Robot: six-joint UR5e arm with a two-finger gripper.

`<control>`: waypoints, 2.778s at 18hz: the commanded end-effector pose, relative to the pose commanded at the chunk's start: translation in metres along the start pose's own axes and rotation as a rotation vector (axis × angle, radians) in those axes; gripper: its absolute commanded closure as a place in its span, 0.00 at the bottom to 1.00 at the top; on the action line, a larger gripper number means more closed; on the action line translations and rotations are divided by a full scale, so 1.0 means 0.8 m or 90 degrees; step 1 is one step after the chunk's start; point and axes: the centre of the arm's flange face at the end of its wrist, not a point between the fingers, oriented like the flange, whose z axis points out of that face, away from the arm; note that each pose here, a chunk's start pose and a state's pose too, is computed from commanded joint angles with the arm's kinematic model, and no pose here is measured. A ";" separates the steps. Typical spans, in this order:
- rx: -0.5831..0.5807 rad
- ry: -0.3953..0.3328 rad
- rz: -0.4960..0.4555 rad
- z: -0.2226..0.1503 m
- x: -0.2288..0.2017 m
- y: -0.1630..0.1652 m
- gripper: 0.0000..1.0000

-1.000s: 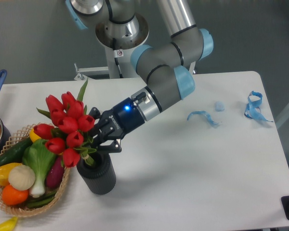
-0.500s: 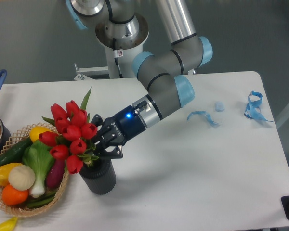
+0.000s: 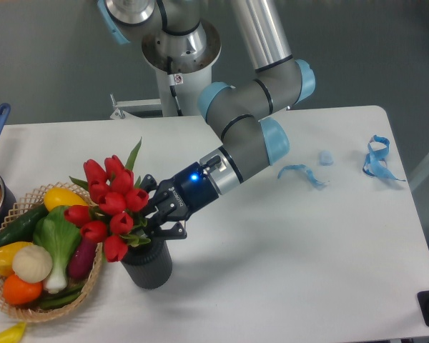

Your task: Insert the flowers into the vase

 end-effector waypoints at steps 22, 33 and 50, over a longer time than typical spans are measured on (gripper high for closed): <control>-0.002 -0.102 0.004 -0.114 -0.004 0.010 0.00; -0.121 -0.289 0.010 -0.326 -0.050 0.000 0.00; -0.828 -0.376 -0.102 -0.409 -0.079 0.025 0.00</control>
